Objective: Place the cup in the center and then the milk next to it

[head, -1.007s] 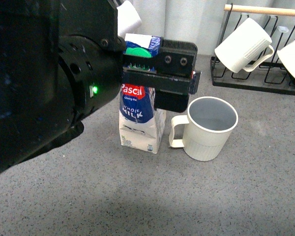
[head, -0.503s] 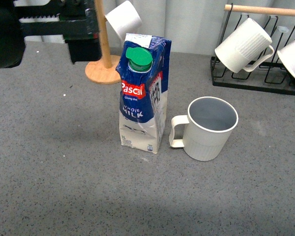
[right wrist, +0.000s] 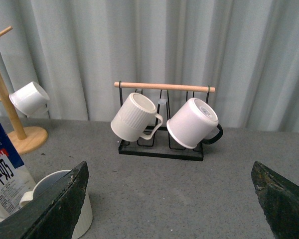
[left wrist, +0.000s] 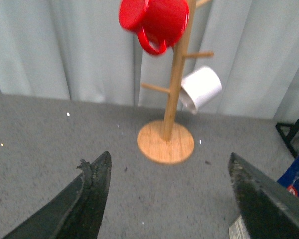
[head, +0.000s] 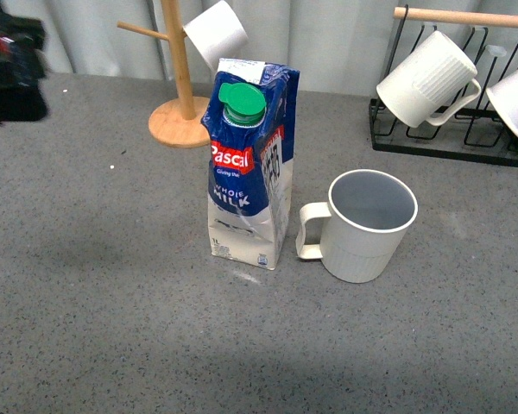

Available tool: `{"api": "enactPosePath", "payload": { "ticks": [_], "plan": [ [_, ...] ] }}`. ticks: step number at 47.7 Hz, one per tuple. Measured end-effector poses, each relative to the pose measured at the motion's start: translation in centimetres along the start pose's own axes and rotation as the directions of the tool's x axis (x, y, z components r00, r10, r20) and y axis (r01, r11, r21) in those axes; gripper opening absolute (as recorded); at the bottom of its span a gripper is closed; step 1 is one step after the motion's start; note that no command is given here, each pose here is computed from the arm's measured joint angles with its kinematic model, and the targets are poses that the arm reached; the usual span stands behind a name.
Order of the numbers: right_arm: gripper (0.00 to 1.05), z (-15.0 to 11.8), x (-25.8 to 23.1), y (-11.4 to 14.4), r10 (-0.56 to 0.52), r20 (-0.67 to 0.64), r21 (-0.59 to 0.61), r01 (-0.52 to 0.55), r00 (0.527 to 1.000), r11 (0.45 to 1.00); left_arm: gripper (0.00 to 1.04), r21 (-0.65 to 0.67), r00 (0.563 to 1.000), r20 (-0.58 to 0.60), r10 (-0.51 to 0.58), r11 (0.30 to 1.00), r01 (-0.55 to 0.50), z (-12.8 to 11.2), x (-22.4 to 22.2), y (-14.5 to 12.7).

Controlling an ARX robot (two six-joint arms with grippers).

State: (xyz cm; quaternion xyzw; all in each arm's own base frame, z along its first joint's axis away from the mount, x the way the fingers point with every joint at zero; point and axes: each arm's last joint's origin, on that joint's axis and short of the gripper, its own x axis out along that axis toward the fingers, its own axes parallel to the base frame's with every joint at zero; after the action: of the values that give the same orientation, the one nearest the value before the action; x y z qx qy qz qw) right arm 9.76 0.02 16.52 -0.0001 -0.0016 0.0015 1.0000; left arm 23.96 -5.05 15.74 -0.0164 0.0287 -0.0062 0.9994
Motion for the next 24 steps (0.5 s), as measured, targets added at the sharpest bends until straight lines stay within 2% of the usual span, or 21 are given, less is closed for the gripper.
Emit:
{"api": "enactPosePath", "payload": {
  "ticks": [4, 13, 18, 24],
  "plan": [
    [0.96, 0.0, 0.0, 0.0, -0.001, 0.0, 0.0, 0.001, 1.0, 1.0, 0.57, 0.008, 0.999, 0.05, 0.005, 1.0, -0.006, 0.5, -1.5, 1.0],
    [0.96, 0.0, 0.0, 0.0, 0.001, 0.0, 0.0, -0.001, 1.0, 1.0, 0.3, 0.019, 0.999, 0.044, 0.007, 1.0, -0.007, 0.3, -3.7, 2.2],
    [0.96, 0.0, 0.0, 0.0, 0.0, 0.0, 0.0, 0.0, 1.0, 1.0, 0.06, 0.023, 0.999, 0.044, 0.012, 1.0, -0.013, 0.2, -5.2, 3.0],
    [0.96, 0.0, 0.0, 0.0, 0.0, 0.0, 0.0, 0.0, 1.0, 1.0, 0.04, 0.026, 0.999, 0.043, 0.004, 1.0, -0.005, 0.2, -6.5, 3.4]
  ]
}}
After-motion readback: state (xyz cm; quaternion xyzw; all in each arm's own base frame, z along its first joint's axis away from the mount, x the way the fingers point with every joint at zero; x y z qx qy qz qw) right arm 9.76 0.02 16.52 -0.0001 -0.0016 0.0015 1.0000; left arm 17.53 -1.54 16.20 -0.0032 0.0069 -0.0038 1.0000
